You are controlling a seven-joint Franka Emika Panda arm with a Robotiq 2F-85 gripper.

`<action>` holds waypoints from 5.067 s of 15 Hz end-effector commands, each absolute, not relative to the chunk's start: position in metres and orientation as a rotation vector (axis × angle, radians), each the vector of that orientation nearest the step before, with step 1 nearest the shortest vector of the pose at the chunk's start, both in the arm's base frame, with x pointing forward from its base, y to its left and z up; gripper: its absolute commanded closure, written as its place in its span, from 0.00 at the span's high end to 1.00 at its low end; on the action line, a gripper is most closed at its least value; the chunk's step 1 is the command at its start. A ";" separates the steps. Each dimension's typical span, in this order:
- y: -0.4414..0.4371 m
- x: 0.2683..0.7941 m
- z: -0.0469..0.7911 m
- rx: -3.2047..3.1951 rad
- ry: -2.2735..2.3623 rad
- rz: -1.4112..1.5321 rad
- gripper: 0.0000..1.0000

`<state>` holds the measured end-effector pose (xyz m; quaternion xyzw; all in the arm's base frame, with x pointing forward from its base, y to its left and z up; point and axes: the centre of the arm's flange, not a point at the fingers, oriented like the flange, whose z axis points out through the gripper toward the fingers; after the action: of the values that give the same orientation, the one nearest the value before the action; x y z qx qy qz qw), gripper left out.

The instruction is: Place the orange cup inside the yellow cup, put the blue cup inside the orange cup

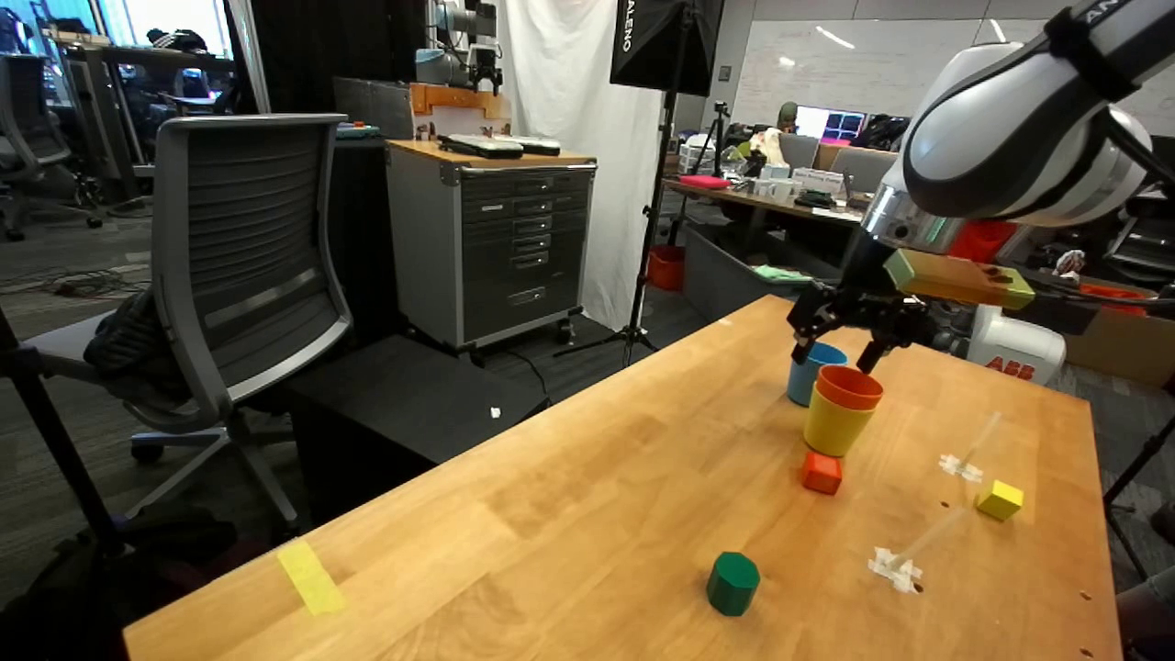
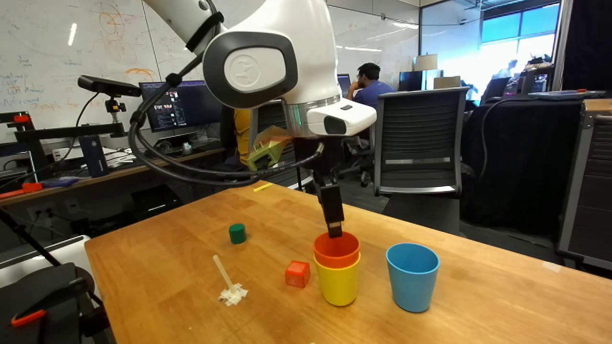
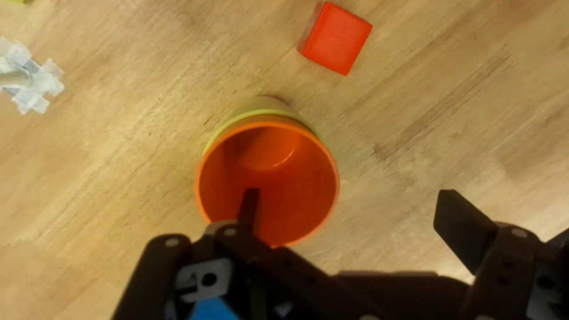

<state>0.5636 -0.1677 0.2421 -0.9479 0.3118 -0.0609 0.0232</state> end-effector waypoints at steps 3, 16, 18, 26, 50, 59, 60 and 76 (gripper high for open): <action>-0.175 0.562 0.284 -2.875 1.013 -0.284 1.00; -0.234 0.590 0.296 -2.721 1.305 -0.342 1.00; -0.242 0.597 0.292 -2.715 1.332 -0.332 1.00; -0.265 0.628 0.276 -2.708 1.395 -0.275 1.00; -0.269 0.667 0.208 -2.759 1.390 -0.029 0.49; -0.265 0.668 0.212 -2.814 1.354 -0.019 0.00; -0.265 0.669 0.214 -2.818 1.352 -0.020 0.03; -0.217 0.638 0.300 -2.978 1.207 0.022 0.02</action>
<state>0.6622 -0.2313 0.2571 -0.9244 0.3812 0.0037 -0.0121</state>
